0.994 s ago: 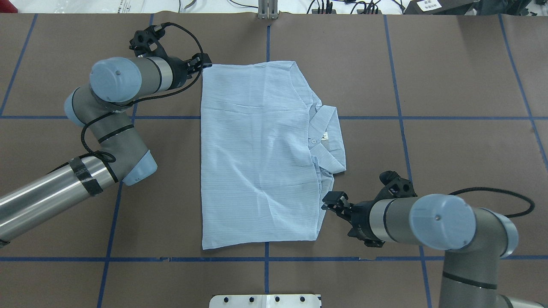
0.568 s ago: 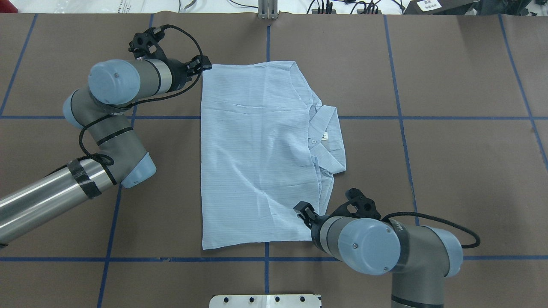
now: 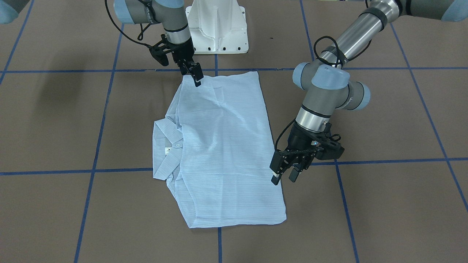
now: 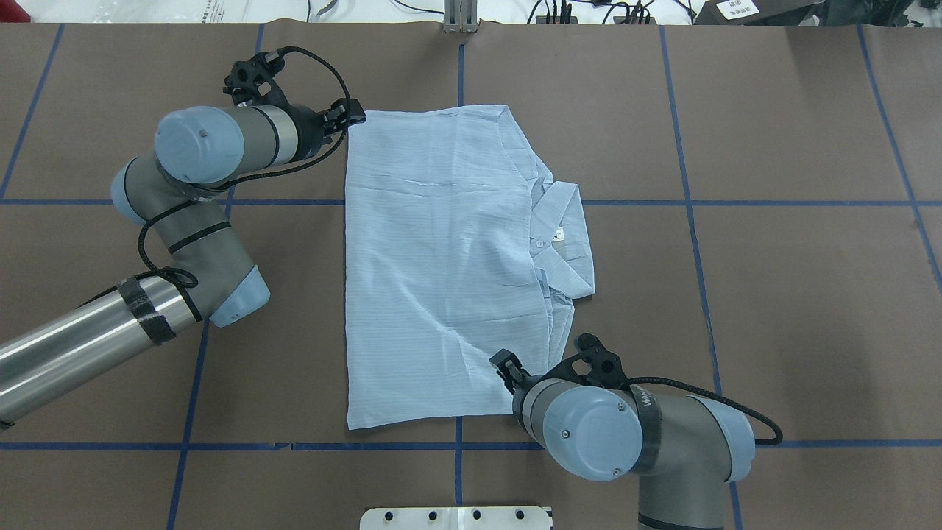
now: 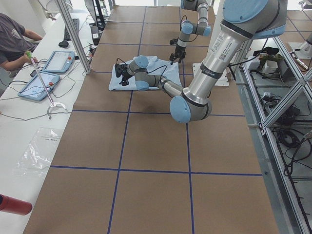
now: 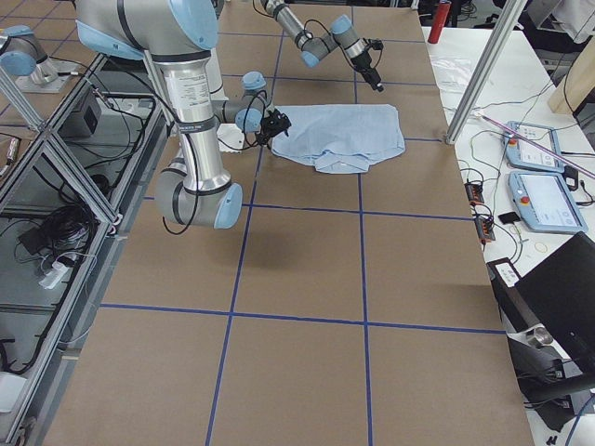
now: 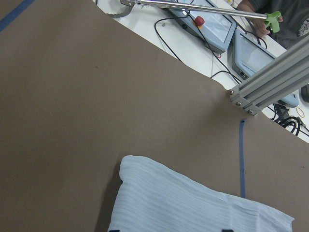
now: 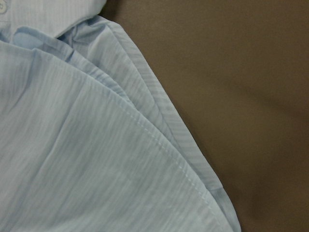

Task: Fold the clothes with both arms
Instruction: 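Move the right gripper to the shirt's near corner by the collar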

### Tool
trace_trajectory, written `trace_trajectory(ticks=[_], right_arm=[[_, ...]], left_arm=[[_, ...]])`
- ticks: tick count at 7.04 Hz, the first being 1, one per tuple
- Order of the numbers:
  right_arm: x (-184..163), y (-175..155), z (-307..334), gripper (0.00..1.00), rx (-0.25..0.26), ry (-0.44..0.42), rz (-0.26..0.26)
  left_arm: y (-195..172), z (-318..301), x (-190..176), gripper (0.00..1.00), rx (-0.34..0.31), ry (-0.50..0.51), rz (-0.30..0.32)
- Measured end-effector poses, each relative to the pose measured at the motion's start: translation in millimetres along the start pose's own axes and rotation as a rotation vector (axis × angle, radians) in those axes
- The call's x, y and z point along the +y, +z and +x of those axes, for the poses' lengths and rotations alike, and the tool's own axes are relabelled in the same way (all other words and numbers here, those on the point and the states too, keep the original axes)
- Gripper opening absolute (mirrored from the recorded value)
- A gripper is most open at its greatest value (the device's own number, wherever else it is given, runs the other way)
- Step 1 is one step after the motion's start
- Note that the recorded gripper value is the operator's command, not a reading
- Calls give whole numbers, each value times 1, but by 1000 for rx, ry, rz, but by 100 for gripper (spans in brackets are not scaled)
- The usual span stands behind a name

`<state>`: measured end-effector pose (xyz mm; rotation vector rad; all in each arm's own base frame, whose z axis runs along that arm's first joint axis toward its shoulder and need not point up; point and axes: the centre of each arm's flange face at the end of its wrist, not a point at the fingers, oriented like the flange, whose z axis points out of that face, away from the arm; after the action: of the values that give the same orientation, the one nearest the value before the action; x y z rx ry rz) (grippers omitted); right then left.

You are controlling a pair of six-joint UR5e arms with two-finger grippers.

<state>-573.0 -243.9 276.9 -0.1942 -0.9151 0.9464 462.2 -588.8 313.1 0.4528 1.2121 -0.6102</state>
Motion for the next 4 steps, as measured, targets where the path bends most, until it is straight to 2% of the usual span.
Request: trace_trajectory(ticks=[1,2,3,4], right_arm=[[1,4,0,80,5,0,6],[1,6,0,18,7,0,9],[1,7,0,0,9,7,11],[1,7,2,0,12,18,11]], left_arm=[[0,0,1,76,0,-1,-1],[0,0,1,76,0,-3,-2],[0,0,1,76,0,-6,-2],[0,0,2,76,0,-7,-2]])
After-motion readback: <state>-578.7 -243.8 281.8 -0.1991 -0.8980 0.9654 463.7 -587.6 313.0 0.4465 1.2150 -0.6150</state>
